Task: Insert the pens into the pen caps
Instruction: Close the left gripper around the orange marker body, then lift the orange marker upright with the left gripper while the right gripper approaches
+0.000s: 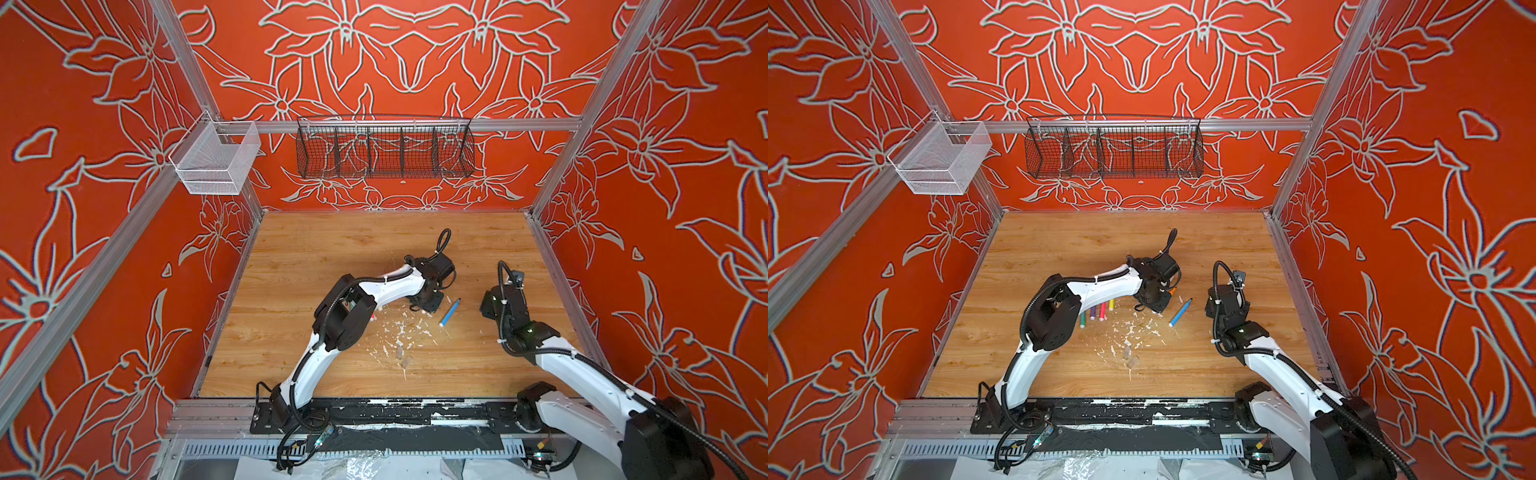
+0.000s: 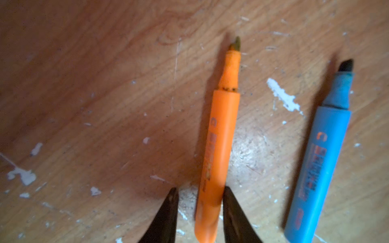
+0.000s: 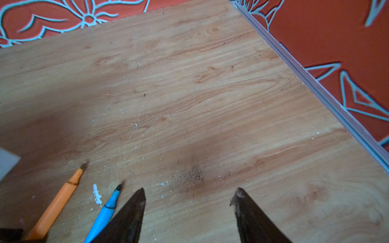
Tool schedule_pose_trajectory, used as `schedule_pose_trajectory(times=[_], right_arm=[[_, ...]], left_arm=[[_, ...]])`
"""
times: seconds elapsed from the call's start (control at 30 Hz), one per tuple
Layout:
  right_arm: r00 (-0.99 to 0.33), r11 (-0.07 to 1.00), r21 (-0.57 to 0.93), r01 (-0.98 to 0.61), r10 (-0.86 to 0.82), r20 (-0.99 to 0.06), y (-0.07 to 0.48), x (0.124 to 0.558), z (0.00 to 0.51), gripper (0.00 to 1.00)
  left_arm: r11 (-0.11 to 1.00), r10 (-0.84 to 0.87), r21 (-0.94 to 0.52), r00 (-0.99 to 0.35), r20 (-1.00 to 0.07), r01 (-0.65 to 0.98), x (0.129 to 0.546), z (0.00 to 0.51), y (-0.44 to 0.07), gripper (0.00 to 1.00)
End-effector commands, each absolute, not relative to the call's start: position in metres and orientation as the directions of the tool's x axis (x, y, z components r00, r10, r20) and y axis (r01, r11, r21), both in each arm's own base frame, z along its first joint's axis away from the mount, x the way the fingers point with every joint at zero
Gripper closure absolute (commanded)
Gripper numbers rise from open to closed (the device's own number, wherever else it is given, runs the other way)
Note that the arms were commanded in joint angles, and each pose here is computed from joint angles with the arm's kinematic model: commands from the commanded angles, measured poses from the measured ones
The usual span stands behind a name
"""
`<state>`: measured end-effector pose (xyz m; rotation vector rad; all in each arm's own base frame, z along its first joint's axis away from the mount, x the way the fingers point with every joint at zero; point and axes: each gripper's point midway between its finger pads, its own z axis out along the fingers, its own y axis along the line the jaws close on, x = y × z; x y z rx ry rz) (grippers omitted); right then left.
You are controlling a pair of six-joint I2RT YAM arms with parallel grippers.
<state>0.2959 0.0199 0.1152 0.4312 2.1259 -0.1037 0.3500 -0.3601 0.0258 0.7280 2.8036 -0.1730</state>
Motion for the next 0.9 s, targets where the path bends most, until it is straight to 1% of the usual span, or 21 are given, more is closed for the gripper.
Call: schedule_pose_trajectory(times=[0.0, 0.07, 0.23, 0.47, 0.57, 0.67, 0.87], right_arm=[[-0.482, 0.931, 0.103, 0.351, 0.274, -0.832, 0.019, 0.301, 0.126, 0.31], [-0.482, 0.931, 0.104, 0.350, 0.274, -0.832, 0.019, 0.301, 0.126, 0.31], [-0.482, 0.933, 0.111, 0.342, 0.276, -0.832, 0.020, 0.299, 0.126, 0.31], [-0.466, 0.932, 0.130, 0.338, 0.286, -0.837, 0.019, 0.294, 0.127, 0.31], [-0.461, 0.932, 0.132, 0.338, 0.286, -0.840, 0.019, 0.294, 0.127, 0.31], [-0.475, 0.933, 0.121, 0.339, 0.281, -0.834, 0.021, 0.298, 0.126, 0.31], [-0.495, 0.932, 0.101, 0.348, 0.274, -0.824, 0.022, 0.303, 0.125, 0.31]], left_arm=[[0.868, 0.491, -0.004, -0.857, -0.158, 0.497, 0.337, 0.005, -0.345, 0.73], [0.869, 0.490, 0.002, -0.859, -0.151, 0.495, 0.337, 0.004, -0.344, 0.78], [0.870, 0.490, 0.020, -0.859, -0.148, 0.493, 0.338, 0.003, -0.341, 0.86], [0.864, 0.497, -0.011, -0.857, -0.135, 0.503, 0.333, 0.003, -0.345, 0.98], [0.859, 0.503, -0.025, -0.853, -0.141, 0.511, 0.332, 0.005, -0.346, 1.00], [0.858, 0.502, -0.035, -0.850, -0.163, 0.513, 0.333, 0.010, -0.347, 1.00], [0.851, 0.479, -0.087, -0.834, -0.275, 0.518, 0.337, 0.035, -0.348, 1.00]])
